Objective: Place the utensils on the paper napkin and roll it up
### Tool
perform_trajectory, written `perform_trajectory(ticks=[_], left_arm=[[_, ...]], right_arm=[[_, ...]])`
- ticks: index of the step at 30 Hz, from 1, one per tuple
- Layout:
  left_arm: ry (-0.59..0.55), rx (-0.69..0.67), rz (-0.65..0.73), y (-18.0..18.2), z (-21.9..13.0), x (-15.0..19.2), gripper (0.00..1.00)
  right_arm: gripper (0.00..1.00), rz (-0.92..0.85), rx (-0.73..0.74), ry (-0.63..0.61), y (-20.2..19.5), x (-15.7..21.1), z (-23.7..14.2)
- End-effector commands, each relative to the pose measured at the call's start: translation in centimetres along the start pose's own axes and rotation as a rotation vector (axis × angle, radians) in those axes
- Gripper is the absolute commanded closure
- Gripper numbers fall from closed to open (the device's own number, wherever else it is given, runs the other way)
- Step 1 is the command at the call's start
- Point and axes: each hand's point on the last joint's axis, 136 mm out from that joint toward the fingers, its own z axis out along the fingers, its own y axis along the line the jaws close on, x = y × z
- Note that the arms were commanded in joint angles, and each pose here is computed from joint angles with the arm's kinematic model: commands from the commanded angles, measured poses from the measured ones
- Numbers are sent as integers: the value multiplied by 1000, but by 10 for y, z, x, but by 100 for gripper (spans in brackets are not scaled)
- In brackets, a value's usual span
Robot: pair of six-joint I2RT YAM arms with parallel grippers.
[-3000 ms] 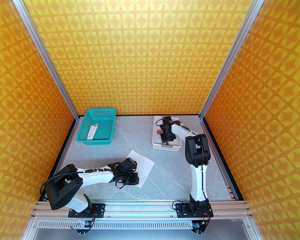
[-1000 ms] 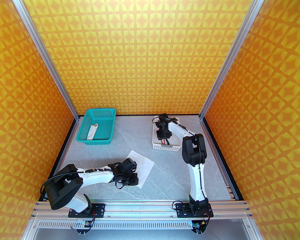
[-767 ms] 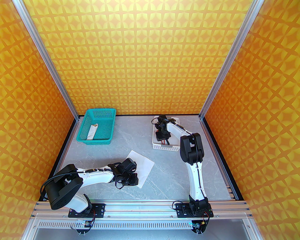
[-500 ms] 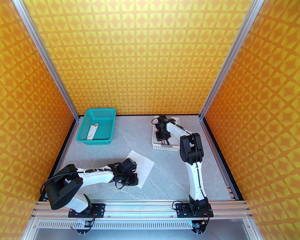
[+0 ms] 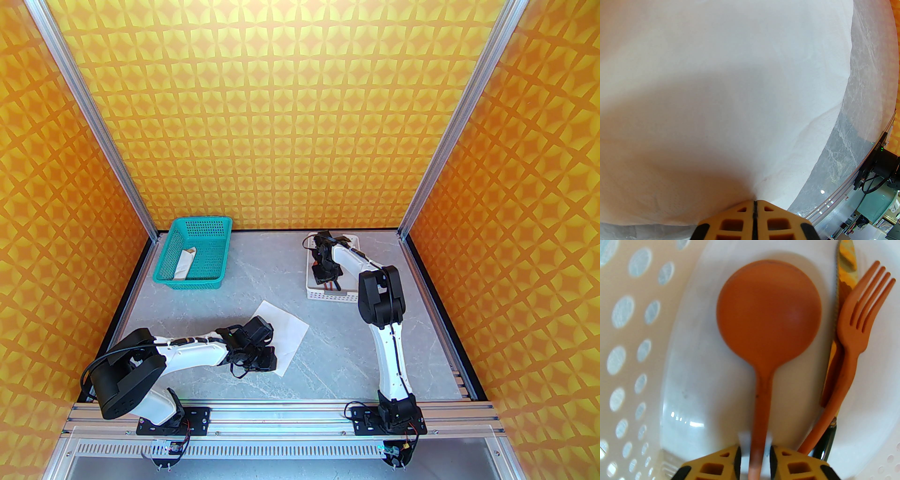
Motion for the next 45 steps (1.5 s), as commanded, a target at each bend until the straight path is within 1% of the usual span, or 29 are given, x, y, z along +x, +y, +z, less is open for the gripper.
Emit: perform_trajectory(ticks=[1, 10, 13, 16, 20, 26, 32, 40, 45], left_arm=[[19, -11, 20, -2, 2, 2, 92], [21, -13, 22, -3, 3, 1, 92], [19, -12, 22, -4, 3, 0, 92], [18, -12, 24, -4, 3, 0, 92], [20, -15, 25, -3, 3, 1, 92], [17, -14, 26, -4, 2, 1, 91], [6, -1, 28, -8, 1, -3, 90], [-8, 15, 39, -14, -2, -6, 86], [-35, 46, 54, -24, -11, -11, 81]], right_arm=[[73, -2, 36, 144, -7, 30, 22], [76, -22, 26, 183, -5, 30, 24], [81, -27, 21, 187, -4, 30, 24], [89, -29, 20, 177, -4, 29, 23], [91, -11, 43, 121, -8, 22, 16], [91, 23, 79, -1, -20, 6, -14], [91, 53, 86, -61, -28, 1, -33], [91, 78, 82, -164, -30, -7, -64], [91, 90, 85, -235, -32, -9, -93]])
